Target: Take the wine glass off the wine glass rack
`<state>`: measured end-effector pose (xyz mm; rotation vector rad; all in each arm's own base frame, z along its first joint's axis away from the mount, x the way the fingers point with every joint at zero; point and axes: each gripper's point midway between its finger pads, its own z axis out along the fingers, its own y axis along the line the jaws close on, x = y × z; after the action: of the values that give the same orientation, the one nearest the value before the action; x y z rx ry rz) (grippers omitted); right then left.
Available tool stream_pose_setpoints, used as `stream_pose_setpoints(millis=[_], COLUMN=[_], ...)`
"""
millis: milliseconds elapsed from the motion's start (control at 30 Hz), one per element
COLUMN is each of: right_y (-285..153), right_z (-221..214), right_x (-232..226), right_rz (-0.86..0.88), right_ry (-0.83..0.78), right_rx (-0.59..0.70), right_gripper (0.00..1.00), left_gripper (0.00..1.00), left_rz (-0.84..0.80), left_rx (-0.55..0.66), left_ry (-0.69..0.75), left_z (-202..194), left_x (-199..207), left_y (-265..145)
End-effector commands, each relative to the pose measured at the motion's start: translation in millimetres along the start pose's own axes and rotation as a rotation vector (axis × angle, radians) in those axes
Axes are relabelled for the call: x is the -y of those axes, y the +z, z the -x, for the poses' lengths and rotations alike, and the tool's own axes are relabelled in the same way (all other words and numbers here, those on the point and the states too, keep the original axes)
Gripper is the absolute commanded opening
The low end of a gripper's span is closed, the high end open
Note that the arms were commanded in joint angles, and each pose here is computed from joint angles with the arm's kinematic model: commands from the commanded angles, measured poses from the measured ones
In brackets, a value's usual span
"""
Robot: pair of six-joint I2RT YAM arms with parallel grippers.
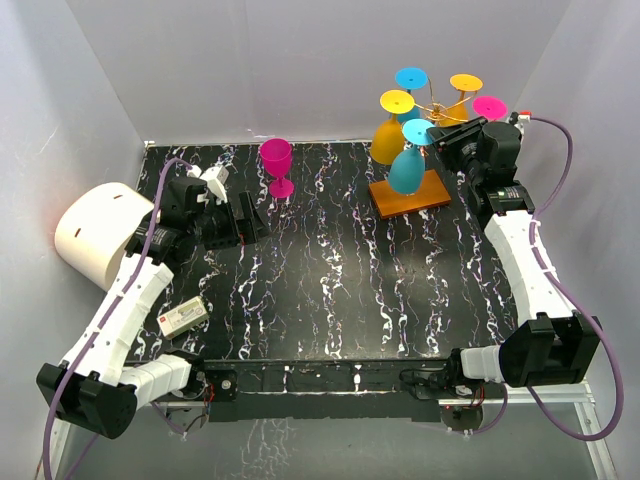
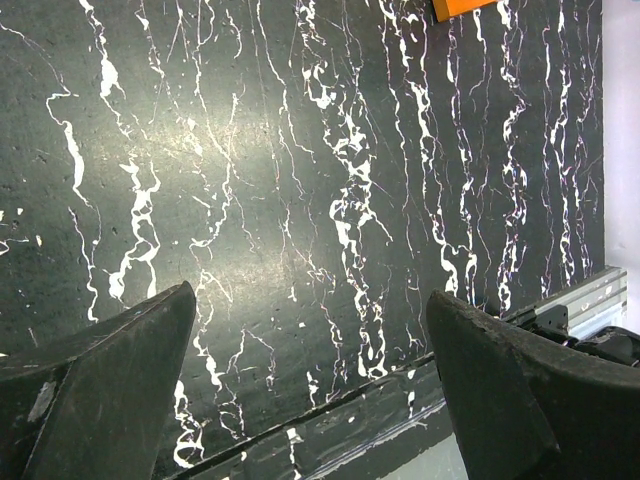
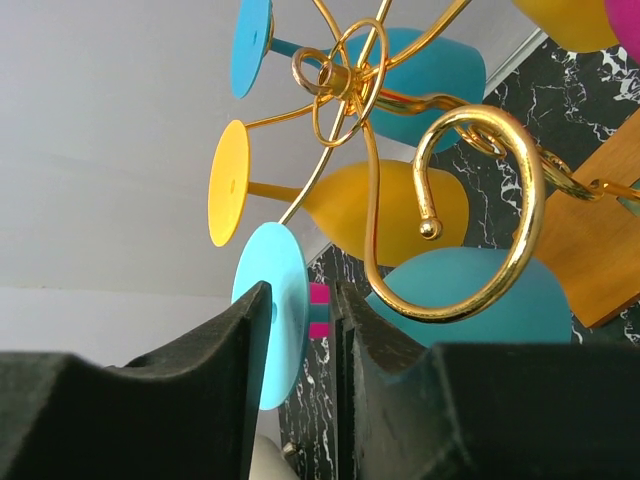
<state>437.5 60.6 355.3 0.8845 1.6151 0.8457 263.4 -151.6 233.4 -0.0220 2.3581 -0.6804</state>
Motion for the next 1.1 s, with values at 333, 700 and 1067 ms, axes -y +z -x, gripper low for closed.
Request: stream_pose_setpoints(millis=[333,700,1067], right_y=[-9.1,-19.7,-20.6], right_z=[23.0,28.9,25.3], right_x=[-41.4,-55.5,-68.8], right_rz=[0.122,0.159,0.208], right_ry=[0.043,0.072,0.091], right_rx=[0.073,0.085,0.049], right_gripper=[0.14,0.09,0.03], left_gripper=[0.99,0.99,0.99], left_rz=[-0.008,-0.005,0.0], left_rx=[0.031,0.033,0.04], left_ry=[0.024,0.019,0.018], left_z=[4.5,3.8,3.0], left_x=[5.1,4.9,4.3], left_y=[-13.6,-16.8,-20.1])
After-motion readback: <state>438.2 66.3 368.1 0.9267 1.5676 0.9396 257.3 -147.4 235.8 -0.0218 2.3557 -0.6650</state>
